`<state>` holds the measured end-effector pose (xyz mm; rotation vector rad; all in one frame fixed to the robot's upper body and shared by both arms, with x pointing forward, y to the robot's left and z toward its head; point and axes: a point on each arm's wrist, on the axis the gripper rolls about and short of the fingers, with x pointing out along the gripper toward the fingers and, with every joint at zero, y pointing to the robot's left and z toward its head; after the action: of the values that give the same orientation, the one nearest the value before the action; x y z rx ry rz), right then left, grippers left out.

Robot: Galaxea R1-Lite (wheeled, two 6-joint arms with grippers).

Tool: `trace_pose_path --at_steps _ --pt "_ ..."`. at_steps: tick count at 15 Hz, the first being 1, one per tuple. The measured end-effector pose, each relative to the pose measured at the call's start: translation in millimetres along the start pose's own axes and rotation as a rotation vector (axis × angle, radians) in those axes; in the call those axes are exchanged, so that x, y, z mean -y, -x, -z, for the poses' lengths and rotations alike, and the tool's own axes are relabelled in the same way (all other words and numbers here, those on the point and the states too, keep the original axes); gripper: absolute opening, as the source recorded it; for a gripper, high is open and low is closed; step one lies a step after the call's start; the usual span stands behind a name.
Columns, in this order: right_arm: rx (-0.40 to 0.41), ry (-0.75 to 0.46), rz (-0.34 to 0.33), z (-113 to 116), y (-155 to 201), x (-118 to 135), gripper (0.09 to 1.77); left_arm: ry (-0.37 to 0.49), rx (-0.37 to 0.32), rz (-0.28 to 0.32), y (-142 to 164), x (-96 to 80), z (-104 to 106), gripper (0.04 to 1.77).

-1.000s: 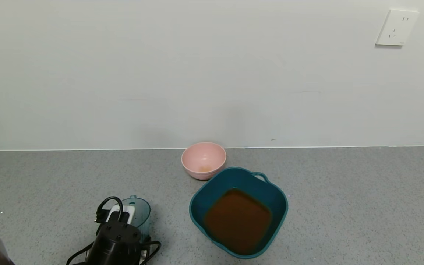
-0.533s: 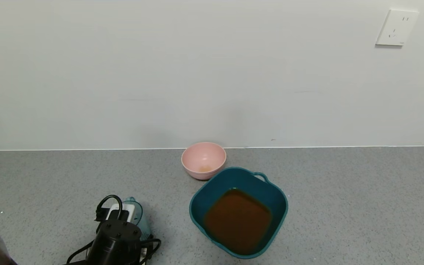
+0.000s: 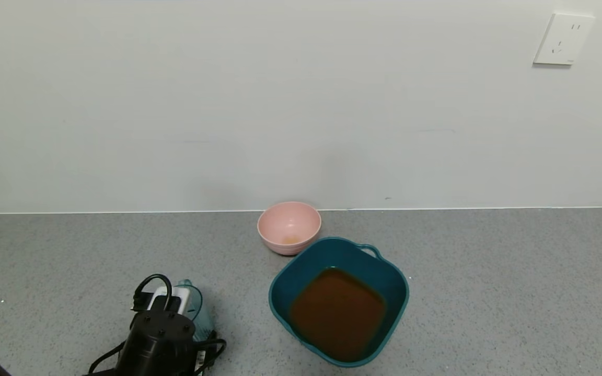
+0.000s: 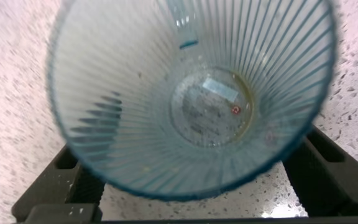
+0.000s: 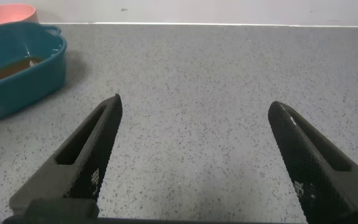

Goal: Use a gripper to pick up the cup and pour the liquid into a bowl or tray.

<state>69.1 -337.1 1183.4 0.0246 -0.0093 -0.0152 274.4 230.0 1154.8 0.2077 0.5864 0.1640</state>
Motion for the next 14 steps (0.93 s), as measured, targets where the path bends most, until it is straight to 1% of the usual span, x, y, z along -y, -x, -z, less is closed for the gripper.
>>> trace_pose_path --at_steps 2,4,7,8,10,11,14 --pt "0.0 0.0 0.0 0 0 0 1.71 -0.029 0.036 0.009 8 -5.4 -7 1.67" --pt "0.0 0.0 0.0 0 0 0 1.71 -0.065 0.078 0.022 22 -14.5 -14 1.68" --pt "0.0 0.0 0.0 0 0 0 1.71 -0.106 0.084 0.032 44 -30.6 -17 1.69" --pt "0.0 0.0 0.0 0 0 0 1.71 -0.101 0.093 0.046 50 -35.3 -17 1.69" --pt "0.0 0.0 0.0 0 0 0 1.71 -0.076 0.123 0.101 61 -43.0 -19 1.7" --pt "0.0 0.0 0.0 0 0 0 1.71 -0.067 0.136 0.114 65 -46.3 -19 1.7" --pt "0.0 0.0 0.0 0 0 0 1.71 -0.037 0.182 0.124 76 -54.0 -24 1.7"
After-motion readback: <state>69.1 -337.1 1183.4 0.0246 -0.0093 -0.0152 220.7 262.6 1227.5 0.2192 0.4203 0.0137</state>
